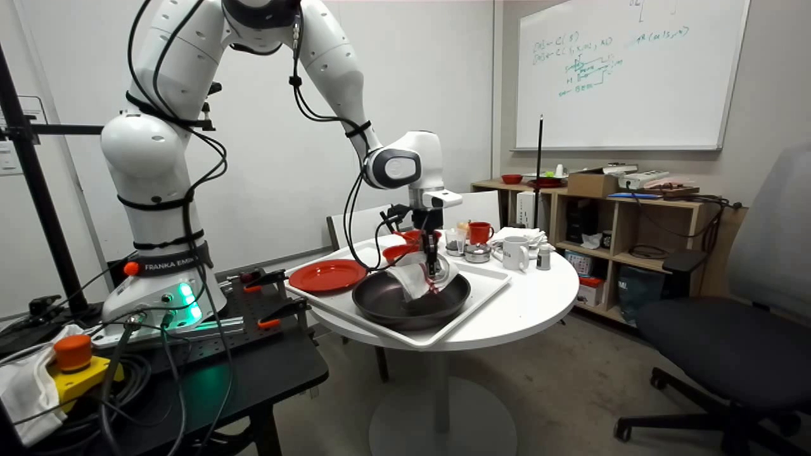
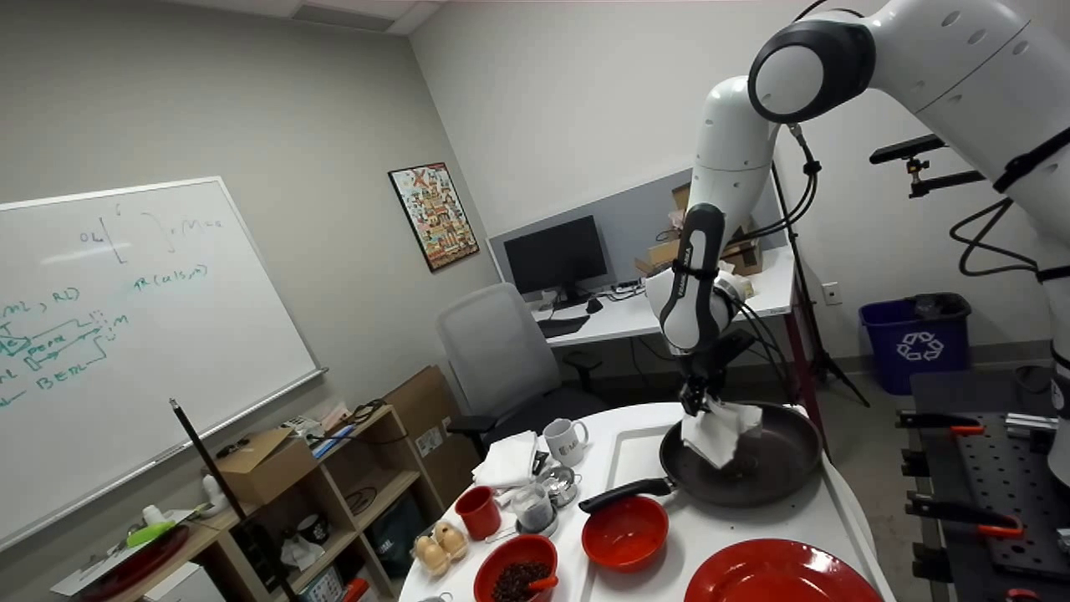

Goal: Use the white towel to wipe the pan

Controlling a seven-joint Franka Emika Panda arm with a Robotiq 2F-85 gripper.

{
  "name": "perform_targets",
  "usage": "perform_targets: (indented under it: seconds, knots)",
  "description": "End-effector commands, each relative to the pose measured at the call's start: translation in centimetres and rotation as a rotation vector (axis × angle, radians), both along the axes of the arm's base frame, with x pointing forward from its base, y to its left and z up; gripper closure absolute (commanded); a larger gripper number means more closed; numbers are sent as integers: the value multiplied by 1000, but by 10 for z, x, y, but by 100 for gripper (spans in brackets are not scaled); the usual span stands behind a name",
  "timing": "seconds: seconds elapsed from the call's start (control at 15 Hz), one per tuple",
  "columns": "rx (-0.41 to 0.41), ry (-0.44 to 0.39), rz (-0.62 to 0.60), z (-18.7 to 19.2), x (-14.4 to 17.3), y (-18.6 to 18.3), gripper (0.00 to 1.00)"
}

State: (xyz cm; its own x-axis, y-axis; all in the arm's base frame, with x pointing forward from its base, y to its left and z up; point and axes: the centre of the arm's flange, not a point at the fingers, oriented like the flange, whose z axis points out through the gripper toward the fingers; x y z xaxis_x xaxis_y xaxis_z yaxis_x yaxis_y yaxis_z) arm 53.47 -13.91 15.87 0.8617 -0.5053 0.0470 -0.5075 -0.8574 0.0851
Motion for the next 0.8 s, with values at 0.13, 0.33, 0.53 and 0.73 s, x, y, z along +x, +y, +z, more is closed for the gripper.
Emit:
perform_targets:
  seconds: [0.13,0.33,0.53,0.73]
  knots:
    - [-15,47,20,-9,0,6,97]
    - [2,109,41,-26,-10,11,97]
    - [24,184,43,-46,-17,11,97]
    - [16,187,28,-60,-9,4,97]
